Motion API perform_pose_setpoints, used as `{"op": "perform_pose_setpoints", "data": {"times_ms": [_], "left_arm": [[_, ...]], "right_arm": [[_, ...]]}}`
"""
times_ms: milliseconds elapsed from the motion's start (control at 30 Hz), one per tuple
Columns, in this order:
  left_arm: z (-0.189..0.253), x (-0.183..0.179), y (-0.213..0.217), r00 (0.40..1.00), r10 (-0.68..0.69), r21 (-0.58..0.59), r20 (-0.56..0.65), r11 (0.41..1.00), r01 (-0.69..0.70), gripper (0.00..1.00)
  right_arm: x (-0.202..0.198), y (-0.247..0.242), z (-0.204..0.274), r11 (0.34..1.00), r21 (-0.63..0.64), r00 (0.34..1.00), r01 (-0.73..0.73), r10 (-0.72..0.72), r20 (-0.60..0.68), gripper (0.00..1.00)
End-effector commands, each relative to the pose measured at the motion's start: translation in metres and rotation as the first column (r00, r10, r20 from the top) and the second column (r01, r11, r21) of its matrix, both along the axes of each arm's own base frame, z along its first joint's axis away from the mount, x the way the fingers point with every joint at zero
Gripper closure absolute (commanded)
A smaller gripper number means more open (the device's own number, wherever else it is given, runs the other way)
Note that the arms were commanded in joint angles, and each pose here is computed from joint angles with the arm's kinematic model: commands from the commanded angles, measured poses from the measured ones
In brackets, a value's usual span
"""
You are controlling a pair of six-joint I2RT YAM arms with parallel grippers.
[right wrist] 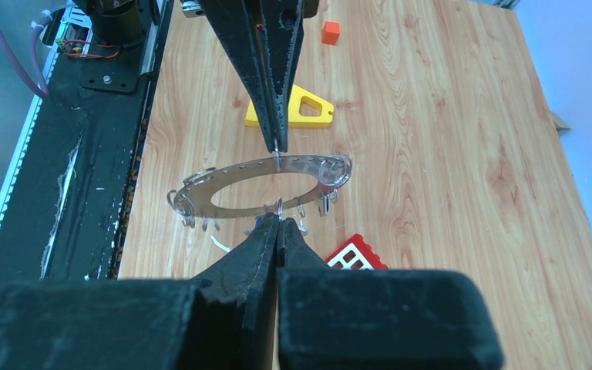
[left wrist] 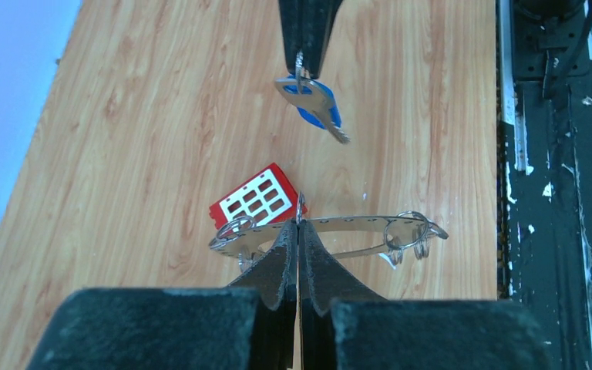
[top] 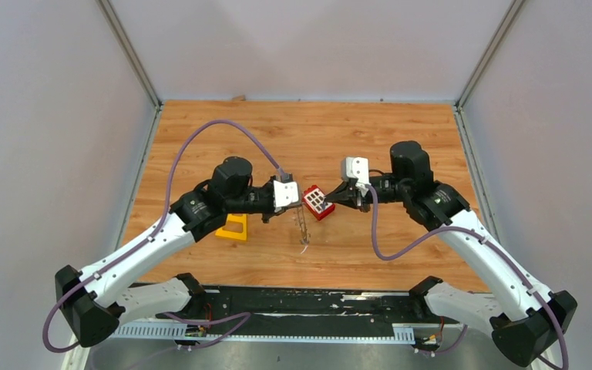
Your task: Put the keys on the keyring
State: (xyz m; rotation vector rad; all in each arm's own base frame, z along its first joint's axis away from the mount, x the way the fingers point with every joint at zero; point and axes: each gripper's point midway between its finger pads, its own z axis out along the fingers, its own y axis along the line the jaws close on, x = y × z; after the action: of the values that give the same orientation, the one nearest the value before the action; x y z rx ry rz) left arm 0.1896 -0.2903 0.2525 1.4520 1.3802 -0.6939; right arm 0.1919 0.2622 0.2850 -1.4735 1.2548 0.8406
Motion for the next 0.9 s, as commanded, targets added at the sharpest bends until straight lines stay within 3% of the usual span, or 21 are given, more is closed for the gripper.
{"op": "perform_pose_setpoints", "data": {"times_ms": [0, 300, 867], "left_arm": [[0.022, -0.012, -0.001, 0.99, -0.09, -0.042, 0.108, 0.995, 0.095, 1.0], [0.032, -0.005, -0.017, 0.995, 0.018, -0.182, -0.095, 0.983, -0.035, 1.0], [0.024, -0.012, -0.021, 0.982, 0.014, -0.246, -0.189, 0.967, -0.061, 1.0]], "right_arm": [[-0.002, -0.001, 0.01, 1.0, 0.009, 0.999, -0.014, 0.014, 0.041, 1.0], [-0.003, 0.011, -0.006, 0.998, 0.036, 0.997, -0.049, 0.051, -0.061, 1.0], [-0.009, 0.015, -0.014, 0.995, 0.041, 0.99, -0.094, 0.098, -0.104, 1.0]]}}
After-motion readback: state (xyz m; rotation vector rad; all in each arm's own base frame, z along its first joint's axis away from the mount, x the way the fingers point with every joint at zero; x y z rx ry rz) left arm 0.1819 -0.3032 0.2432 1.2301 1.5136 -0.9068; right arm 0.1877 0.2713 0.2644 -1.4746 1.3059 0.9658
